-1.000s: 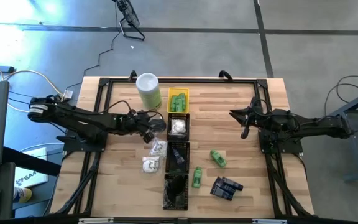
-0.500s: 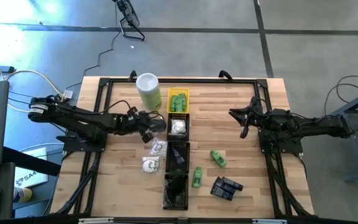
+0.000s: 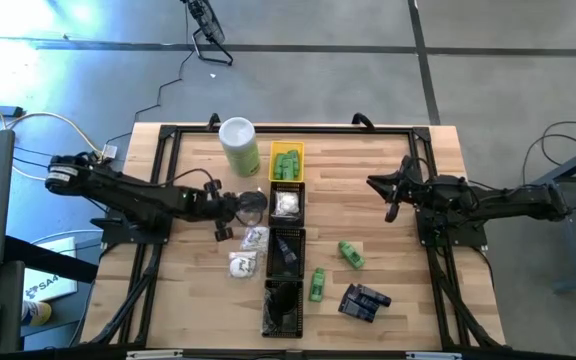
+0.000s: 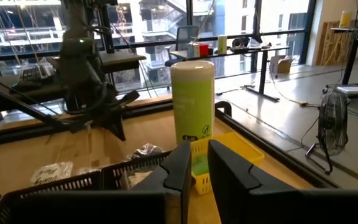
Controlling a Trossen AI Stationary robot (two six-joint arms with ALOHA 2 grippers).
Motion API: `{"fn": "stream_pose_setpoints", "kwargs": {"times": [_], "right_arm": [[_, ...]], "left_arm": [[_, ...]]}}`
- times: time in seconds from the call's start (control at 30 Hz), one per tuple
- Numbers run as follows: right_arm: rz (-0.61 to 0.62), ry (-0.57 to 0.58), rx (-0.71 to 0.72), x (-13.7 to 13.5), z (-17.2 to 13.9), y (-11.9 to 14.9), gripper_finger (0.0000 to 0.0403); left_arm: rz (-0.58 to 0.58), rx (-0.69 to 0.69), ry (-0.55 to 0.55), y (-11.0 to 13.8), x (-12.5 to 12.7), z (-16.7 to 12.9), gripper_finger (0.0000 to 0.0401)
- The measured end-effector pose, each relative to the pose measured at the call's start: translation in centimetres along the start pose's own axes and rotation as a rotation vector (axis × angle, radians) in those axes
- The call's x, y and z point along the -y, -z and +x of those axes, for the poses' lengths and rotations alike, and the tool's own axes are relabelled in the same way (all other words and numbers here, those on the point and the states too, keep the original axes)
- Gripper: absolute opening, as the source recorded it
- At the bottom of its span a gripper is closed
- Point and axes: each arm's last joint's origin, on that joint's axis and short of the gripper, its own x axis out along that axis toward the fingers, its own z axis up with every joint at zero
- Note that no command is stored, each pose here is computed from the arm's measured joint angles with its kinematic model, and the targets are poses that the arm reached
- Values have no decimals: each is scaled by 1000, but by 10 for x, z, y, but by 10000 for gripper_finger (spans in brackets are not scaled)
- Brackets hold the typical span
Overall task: Pick & Place Travel size toiletries
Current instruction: Put the black hairbrush into the bottom black basket
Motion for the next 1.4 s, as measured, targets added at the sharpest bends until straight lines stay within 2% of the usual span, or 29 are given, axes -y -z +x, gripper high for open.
{"fn": "stream_pose_setpoints", "kwargs": {"times": [0.1,0.27,0.67,0.8,1.17,1.4], "right_arm": [[17,-1,-15,-1,2,2,46],[61,2,-36,-1,4,4,46],[97,3,-69,-3,8,8,46],[97,4,-69,-3,8,8,46],[93,5,-69,-3,8,8,46],[93,5,-69,-3,8,8,46]], "left_arm": [[46,30,34,2,15,-6,0],[164,40,3,12,32,-16,0],[227,35,11,14,36,-17,7],[234,37,12,14,36,-17,45],[263,37,13,14,36,-17,197],[305,9,68,16,37,-17,256]]}}
